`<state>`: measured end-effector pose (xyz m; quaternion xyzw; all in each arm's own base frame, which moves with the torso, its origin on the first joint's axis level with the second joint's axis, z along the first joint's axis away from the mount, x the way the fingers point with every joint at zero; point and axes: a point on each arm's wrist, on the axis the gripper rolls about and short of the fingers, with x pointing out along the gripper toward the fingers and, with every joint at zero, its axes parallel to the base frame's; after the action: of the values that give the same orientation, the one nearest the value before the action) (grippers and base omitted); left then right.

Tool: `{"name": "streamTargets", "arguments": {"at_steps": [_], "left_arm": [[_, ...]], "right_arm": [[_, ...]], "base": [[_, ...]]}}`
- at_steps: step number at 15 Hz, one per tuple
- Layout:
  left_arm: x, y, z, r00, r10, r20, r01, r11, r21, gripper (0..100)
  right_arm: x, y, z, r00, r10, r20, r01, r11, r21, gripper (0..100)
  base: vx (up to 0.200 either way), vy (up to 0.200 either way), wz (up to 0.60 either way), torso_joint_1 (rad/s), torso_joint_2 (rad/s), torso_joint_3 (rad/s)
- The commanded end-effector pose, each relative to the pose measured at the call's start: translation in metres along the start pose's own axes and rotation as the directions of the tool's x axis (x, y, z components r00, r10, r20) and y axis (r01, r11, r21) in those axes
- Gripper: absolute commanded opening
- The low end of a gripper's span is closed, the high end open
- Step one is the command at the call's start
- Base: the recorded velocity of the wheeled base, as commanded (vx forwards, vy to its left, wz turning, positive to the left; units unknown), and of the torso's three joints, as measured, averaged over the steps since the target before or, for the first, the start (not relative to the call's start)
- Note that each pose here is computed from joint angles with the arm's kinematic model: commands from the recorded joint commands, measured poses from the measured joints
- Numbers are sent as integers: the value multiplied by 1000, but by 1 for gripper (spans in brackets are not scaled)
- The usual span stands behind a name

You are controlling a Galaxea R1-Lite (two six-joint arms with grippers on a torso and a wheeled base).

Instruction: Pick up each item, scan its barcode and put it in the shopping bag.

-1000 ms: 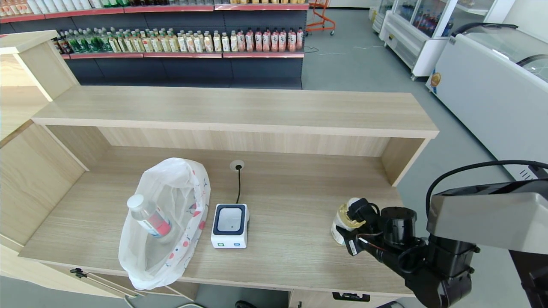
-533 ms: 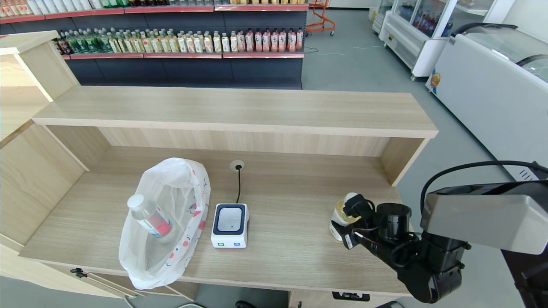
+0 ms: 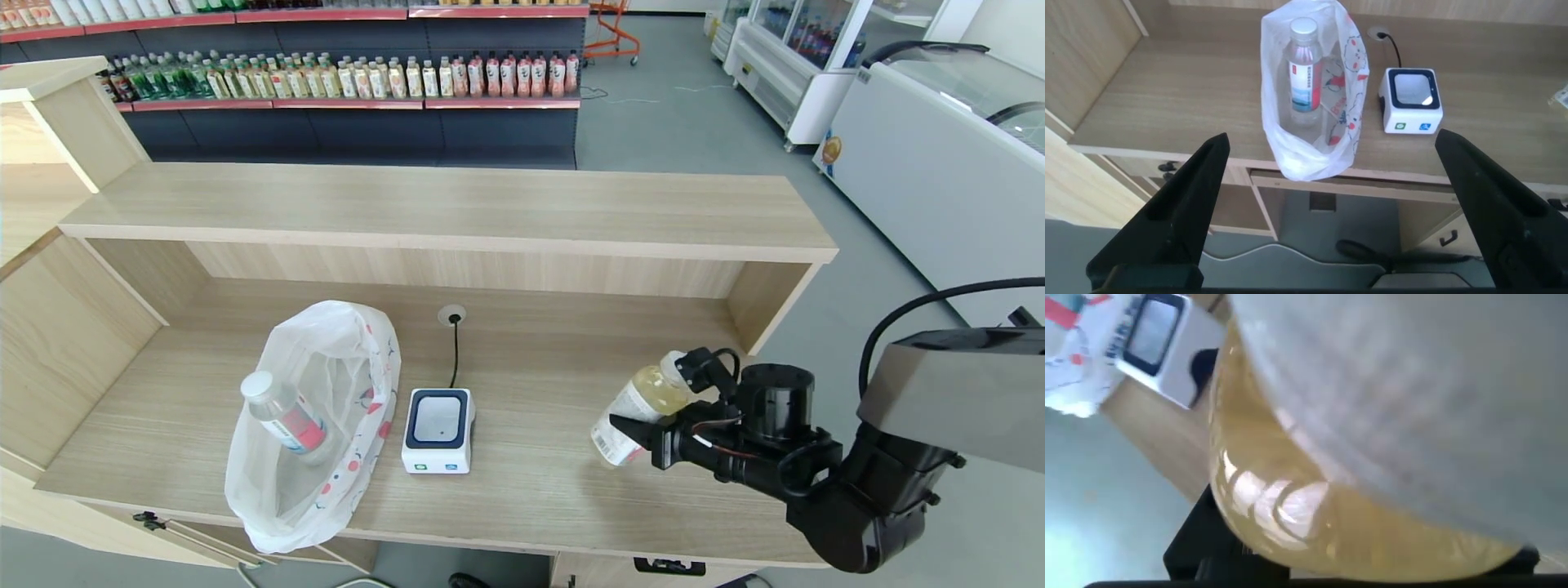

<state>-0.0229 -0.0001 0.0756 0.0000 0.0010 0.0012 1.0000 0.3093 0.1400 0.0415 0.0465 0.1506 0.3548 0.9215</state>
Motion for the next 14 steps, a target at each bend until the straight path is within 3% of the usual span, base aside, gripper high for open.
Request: {"name": "streamTargets", "arguments": {"at_steps": [1,4,8,14], "left_arm": [[0,0,0,1000,1,0,-1,1000,0,100],[0,0,0,1000,1,0,-1,1000,0,100],[0,0,0,1000,1,0,-1,1000,0,100],[0,0,0,1000,1,0,-1,1000,0,100]], "right_arm": [[-18,30,28,983,174,59,-175,984,18,0],[-27,54,22,929,369,3,-369,929,34,0],[-29,78,29,860,510,5,-510,860,24,0],[-40,83,40,816,578,16,-578,815,41,0]], "base": [[0,0,0,0,0,0],[0,0,0,0,0,0],[0,0,0,0,0,0],[0,0,0,0,0,0]]}}
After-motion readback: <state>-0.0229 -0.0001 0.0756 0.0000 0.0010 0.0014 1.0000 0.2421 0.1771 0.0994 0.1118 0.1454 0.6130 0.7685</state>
